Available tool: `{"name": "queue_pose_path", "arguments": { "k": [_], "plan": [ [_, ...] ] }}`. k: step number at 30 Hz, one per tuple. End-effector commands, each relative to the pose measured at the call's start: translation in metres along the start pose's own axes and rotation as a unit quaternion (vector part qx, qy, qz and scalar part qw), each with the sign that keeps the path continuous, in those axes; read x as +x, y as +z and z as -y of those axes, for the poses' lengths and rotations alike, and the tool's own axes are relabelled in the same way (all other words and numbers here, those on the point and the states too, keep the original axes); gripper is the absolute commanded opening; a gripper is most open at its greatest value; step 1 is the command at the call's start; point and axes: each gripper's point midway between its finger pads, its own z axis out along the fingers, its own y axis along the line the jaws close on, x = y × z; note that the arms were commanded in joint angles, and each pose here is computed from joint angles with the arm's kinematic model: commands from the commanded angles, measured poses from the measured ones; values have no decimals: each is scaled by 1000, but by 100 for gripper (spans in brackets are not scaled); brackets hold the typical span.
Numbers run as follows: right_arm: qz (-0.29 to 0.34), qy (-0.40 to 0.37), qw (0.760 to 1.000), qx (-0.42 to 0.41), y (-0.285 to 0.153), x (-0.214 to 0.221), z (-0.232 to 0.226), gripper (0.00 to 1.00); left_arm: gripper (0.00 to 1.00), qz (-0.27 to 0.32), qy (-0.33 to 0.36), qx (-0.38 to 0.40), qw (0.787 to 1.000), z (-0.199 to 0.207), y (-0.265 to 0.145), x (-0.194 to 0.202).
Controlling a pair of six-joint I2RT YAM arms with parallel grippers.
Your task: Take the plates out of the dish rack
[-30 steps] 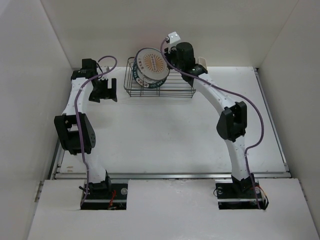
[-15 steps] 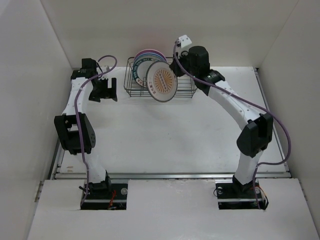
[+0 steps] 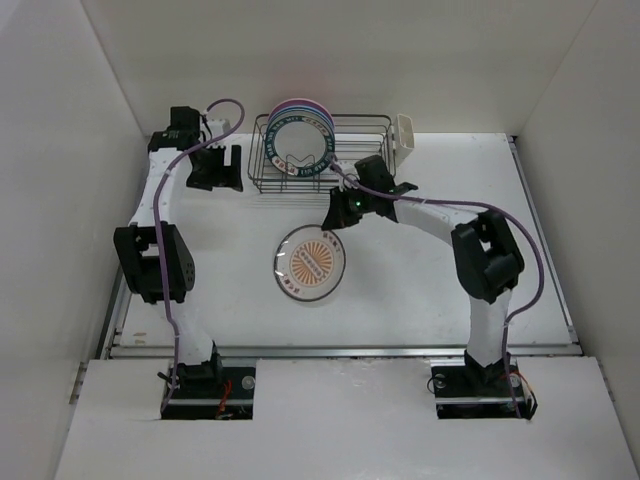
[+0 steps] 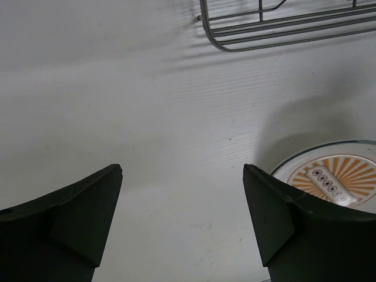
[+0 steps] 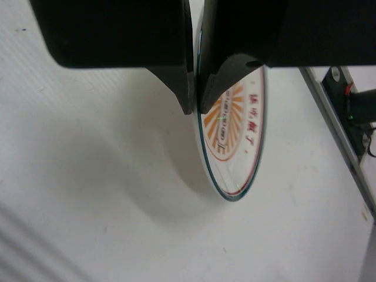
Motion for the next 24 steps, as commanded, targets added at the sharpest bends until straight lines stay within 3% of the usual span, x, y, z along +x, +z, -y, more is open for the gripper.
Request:
{"name": "queue_pose_path", "arguments": {
  "k": [1,5,9,11,14,17,18,24],
  "plan": [
    [15,3,999,-38,7,-6,-13,0,81,63,59,16,996,17,-11,-37],
    [4,-3,1000,-13,10,4,0,0,74,151,106,10,983,23,-5,-84],
    [-16,-5,1000,-3,10,12,4,17,74,214,146,43,965,36,-5,-113],
    [-8,-15,1000,-5,2,5,-2,46,70,230,182,61,954,42,-2,-118],
    [10,-24,1000,15,-12,-10,-7,61,67,264,225,91,933,54,-1,-133],
    [27,-33,999,27,-26,-28,-15,65,66,296,250,122,914,63,13,-146],
    [24,-30,999,33,-27,-28,-14,65,64,320,272,139,897,74,11,-158],
    [95,-27,993,63,-78,-78,-27,70,55,349,250,181,885,89,44,-195]
  ]
}}
